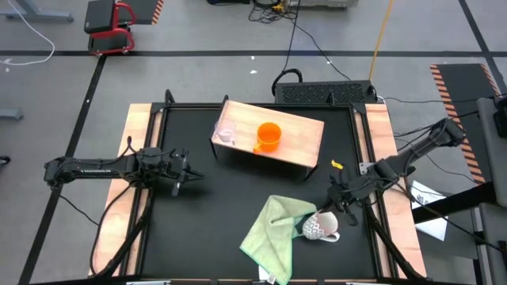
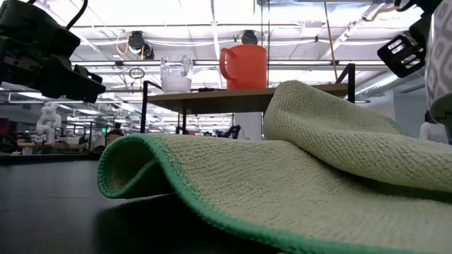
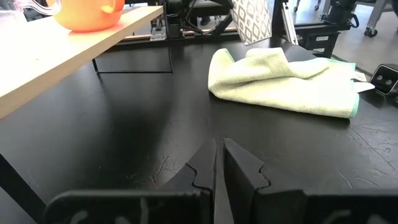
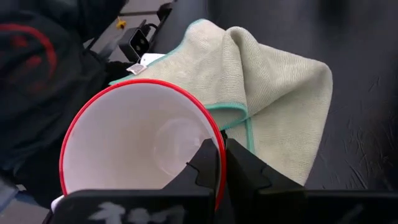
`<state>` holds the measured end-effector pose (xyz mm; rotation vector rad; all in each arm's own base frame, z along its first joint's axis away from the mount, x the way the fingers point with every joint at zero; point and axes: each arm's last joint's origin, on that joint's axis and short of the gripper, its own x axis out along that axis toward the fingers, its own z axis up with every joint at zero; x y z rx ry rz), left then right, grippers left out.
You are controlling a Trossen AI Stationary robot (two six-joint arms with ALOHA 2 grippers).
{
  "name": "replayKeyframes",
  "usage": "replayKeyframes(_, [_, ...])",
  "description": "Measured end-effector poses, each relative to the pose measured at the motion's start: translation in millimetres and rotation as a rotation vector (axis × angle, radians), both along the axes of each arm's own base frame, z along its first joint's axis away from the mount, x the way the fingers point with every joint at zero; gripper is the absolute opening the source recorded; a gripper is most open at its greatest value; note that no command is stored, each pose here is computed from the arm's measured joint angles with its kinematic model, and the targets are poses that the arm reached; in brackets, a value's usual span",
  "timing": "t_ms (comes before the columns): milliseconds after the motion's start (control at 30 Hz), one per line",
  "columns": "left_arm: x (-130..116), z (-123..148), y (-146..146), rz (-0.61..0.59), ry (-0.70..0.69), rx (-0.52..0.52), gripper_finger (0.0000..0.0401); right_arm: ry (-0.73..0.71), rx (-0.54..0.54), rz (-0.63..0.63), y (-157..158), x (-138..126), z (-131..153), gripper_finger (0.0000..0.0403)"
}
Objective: Stack small to large cups/mugs on shelf
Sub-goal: Put the patterned mug on the shelf
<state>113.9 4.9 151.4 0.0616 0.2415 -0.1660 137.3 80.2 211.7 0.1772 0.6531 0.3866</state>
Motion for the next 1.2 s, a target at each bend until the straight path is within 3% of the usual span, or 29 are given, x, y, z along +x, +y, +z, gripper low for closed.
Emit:
replayKeyframes(700, [0, 0, 0, 0.001, 0.002, -0.003, 0.0031, -0.076, 0.010, -0.056, -5, -20, -28, 0.0006])
replayKeyframes(1200, [0, -1, 0, -0.004, 0.006, 0.012, 0.0031, -0.298, -0.057, -0.077, -5, -14, -15, 0.0006])
